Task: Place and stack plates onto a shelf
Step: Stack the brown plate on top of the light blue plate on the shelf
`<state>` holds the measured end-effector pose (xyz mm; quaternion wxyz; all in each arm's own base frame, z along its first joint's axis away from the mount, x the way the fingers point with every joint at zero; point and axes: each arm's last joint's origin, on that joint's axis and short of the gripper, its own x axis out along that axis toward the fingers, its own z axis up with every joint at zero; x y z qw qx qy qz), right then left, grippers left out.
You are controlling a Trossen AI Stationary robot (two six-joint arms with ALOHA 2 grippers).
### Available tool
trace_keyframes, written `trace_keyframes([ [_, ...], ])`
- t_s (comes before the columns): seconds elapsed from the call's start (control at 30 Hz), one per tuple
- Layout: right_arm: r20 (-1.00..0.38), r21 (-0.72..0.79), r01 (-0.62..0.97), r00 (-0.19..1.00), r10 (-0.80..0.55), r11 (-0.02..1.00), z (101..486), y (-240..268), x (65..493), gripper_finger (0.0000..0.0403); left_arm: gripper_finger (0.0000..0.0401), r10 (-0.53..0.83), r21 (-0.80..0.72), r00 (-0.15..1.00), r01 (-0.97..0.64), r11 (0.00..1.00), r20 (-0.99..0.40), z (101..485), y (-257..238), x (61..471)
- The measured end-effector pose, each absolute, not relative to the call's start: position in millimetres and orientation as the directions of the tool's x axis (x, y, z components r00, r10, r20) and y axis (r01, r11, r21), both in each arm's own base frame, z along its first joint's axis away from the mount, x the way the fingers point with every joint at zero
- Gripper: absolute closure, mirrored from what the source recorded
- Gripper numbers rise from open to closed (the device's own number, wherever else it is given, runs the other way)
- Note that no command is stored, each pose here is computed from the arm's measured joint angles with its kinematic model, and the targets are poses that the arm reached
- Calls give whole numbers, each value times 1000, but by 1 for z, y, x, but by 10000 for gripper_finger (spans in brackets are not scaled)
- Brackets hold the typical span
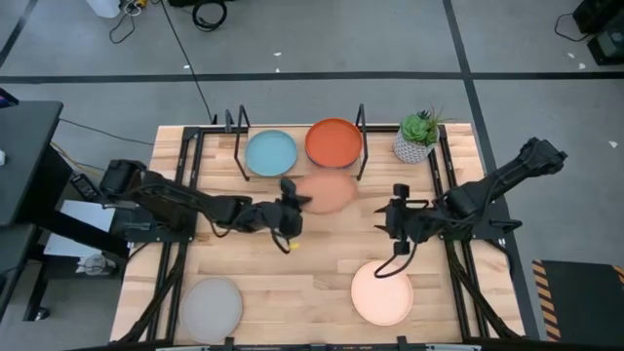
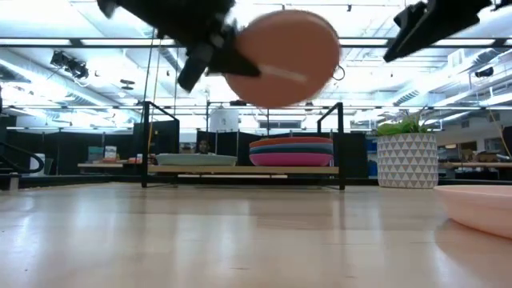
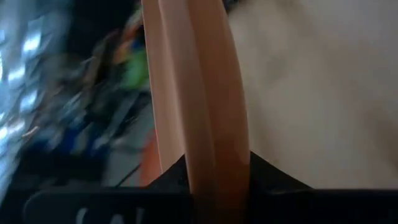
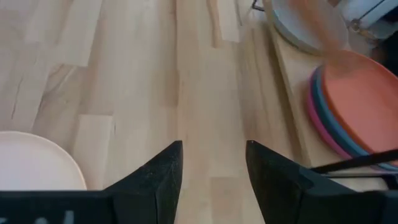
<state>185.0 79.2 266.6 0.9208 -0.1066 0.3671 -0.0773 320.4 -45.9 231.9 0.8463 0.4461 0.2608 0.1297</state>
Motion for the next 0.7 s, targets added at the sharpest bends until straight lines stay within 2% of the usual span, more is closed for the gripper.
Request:
trace_keyframes([
  [0.17,-634,-237,65,746,-205,969,241,80,186,220,343,702,848,672,-211,486,-235,242,-27,313],
  [0.27,-628,-243,57,752,-201,968,230,81,187,220,343,795,835,550,-290,468,-255,234,-5,311],
  [0.5,-623,-254,39,758,-194,966,224,81,186,220,343,862,800,330,-346,490,-385,214,41,295],
  [0.7,-611,-264,23,770,-186,964,226,82,187,220,343,839,761,235,-352,544,-491,217,54,303],
])
